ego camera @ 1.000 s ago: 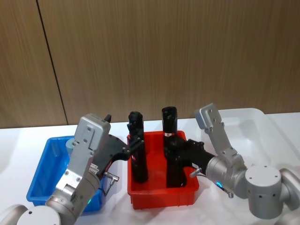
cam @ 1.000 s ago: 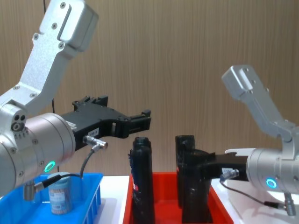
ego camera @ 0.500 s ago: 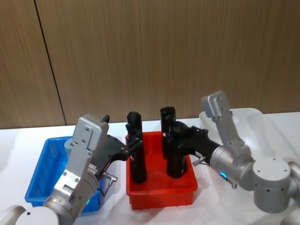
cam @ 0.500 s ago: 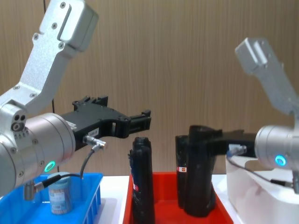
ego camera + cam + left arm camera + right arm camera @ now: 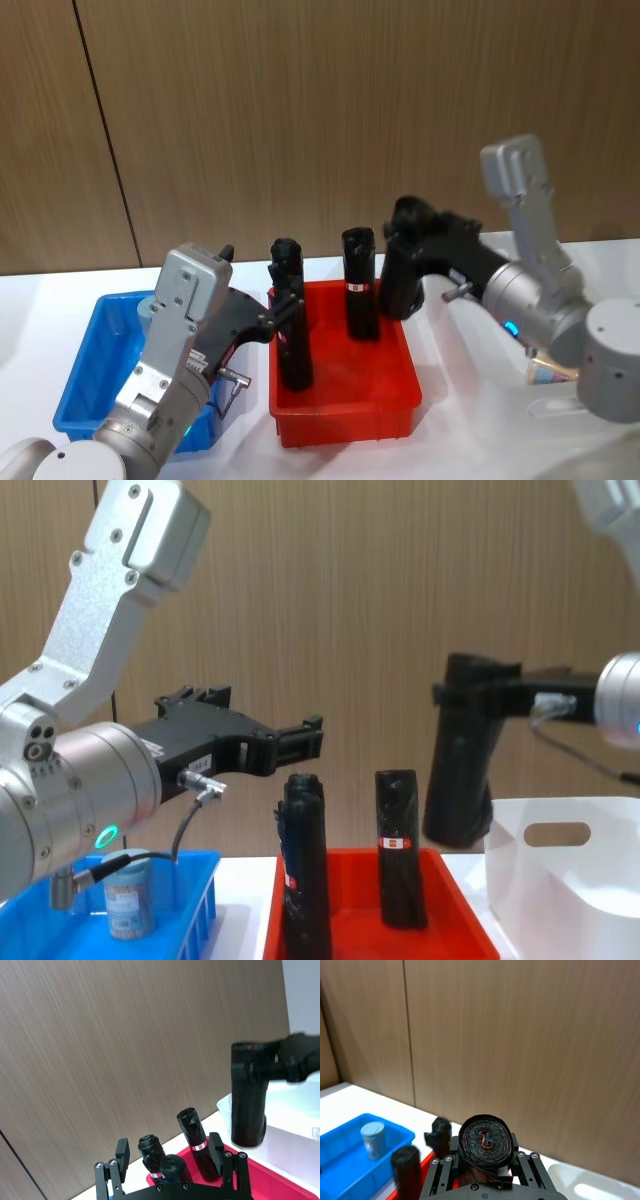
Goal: Pick the cotton swabs from the blue box and place them into the white box.
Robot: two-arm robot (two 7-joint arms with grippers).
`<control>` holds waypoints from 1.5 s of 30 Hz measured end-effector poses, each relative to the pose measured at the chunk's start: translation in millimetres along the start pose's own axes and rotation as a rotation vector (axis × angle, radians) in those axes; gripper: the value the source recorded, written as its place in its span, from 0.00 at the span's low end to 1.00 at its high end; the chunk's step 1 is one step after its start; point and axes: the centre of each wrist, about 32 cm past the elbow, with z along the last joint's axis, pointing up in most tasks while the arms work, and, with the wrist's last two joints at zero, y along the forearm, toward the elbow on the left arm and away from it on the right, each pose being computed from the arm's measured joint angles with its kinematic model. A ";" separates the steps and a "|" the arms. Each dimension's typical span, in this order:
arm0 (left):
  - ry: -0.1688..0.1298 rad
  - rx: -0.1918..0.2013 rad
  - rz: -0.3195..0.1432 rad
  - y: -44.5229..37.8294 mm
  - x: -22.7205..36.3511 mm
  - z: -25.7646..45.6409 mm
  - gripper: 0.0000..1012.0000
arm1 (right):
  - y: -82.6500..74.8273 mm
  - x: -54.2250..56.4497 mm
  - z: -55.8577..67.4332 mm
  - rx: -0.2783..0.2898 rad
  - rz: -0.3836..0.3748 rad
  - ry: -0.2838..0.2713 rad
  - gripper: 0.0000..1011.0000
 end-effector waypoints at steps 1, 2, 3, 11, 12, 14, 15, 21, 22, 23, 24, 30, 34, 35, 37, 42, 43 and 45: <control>0.000 0.000 0.000 0.0 0.0 0.0 0.99 | -1.8 3.0 3.6 0.011 -0.009 -0.002 0.52; 0.000 0.000 0.000 0.0 0.0 0.0 0.99 | -2.7 4.5 5.3 0.017 -0.015 -0.002 0.52; 0.000 0.000 0.000 0.0 0.0 0.0 0.99 | -3.7 6.5 7.5 0.023 -0.022 -0.004 0.52; 0.000 0.000 0.000 0.0 0.0 0.0 0.99 | -12.4 24.9 21.1 0.070 -0.087 -0.017 0.52; 0.000 0.000 0.000 0.0 0.0 0.0 0.99 | -13.0 26.7 21.8 0.072 -0.093 -0.019 0.52; 0.000 0.000 0.000 0.0 0.0 0.0 0.99 | -14.3 30.8 23.2 0.077 -0.107 -0.022 0.52; 0.000 0.000 0.000 0.0 0.0 0.0 0.99 | -15.2 34.1 24.2 0.080 -0.119 -0.026 0.52; 0.000 0.000 0.000 0.0 0.0 0.0 0.99 | -17.1 48.3 21.3 0.072 -0.166 -0.032 0.52; 0.000 0.000 0.000 0.0 0.0 0.0 0.99 | -17.1 50.0 20.0 0.069 -0.173 -0.032 0.52; 0.000 0.000 0.000 0.0 0.0 0.0 0.99 | -17.3 51.9 19.2 0.067 -0.179 -0.033 0.52; 0.000 0.000 0.000 0.0 0.0 0.0 0.99 | -17.0 54.8 16.7 0.060 -0.189 -0.032 0.52; 0.000 0.000 0.000 0.0 0.0 0.0 0.99 | -15.9 63.6 7.0 0.032 -0.218 -0.031 0.52; 0.000 0.000 0.000 0.0 0.0 0.0 0.99 | -14.6 68.6 -1.5 0.007 -0.233 -0.025 0.52; 0.000 0.000 0.000 0.0 0.0 0.0 0.99 | -13.9 70.4 -5.5 -0.004 -0.239 -0.023 0.52; 0.000 0.000 0.000 0.0 0.0 0.0 0.99 | -13.2 72.2 -9.9 -0.016 -0.246 -0.020 0.52; 0.000 0.000 0.000 0.0 0.0 0.0 0.99 | -11.8 75.1 -18.6 -0.039 -0.255 -0.013 0.52; 0.000 0.000 0.000 0.0 0.0 0.0 0.99 | -11.3 75.7 -21.3 -0.046 -0.257 -0.010 0.53; 0.000 0.000 0.000 0.0 0.0 0.0 0.99 | -11.0 76.3 -23.7 -0.052 -0.259 -0.008 0.56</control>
